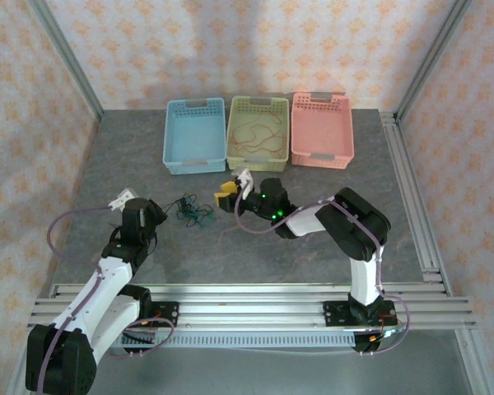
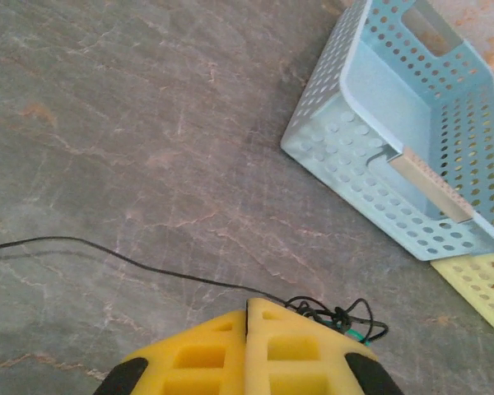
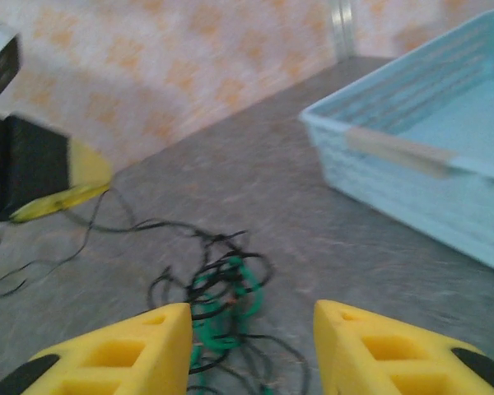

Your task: Untangle the cables

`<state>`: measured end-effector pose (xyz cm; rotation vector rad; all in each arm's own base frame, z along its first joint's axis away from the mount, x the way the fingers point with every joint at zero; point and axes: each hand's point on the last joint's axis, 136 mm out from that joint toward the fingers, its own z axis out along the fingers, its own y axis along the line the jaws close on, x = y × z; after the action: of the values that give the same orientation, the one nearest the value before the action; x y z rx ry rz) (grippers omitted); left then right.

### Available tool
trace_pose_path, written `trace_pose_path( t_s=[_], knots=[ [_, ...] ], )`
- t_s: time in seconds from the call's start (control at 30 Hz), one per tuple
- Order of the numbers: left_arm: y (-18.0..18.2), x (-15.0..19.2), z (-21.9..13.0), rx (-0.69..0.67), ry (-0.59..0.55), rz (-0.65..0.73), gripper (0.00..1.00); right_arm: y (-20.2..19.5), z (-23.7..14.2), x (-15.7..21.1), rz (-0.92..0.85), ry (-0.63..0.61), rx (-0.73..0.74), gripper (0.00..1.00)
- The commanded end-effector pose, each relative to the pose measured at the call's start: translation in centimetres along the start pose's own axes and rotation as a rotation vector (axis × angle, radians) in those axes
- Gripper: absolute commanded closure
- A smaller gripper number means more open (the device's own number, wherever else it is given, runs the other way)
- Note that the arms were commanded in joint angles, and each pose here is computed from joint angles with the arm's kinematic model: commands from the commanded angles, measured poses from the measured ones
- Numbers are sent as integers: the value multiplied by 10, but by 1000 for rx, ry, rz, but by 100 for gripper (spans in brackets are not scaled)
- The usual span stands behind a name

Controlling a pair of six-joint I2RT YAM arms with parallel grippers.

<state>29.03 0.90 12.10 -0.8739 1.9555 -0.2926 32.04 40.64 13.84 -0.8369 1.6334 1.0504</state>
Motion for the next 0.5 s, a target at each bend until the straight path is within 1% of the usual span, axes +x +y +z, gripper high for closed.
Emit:
trace_pose_path(
  t_s=[0.0, 0.1, 0.23, 0.37, 0.47],
  knots=[
    [-14, -14, -3, 41, -34, 9, 100, 24, 11, 25, -69, 113, -100, 57],
    [-15, -13, -3, 45, -30, 11, 100, 33, 20, 39, -136, 199, -122, 54],
    [-15, -13, -2, 46, -29, 11, 100, 42, 30, 62, -273, 322, -123, 47],
    [-16, -12, -2, 49, -25, 13, 100, 35, 38, 73, -334, 390, -83, 43],
    [-17, -12, -2, 52, -24, 13, 100, 34, 42, 69, -357, 376, -73, 42]
  ],
)
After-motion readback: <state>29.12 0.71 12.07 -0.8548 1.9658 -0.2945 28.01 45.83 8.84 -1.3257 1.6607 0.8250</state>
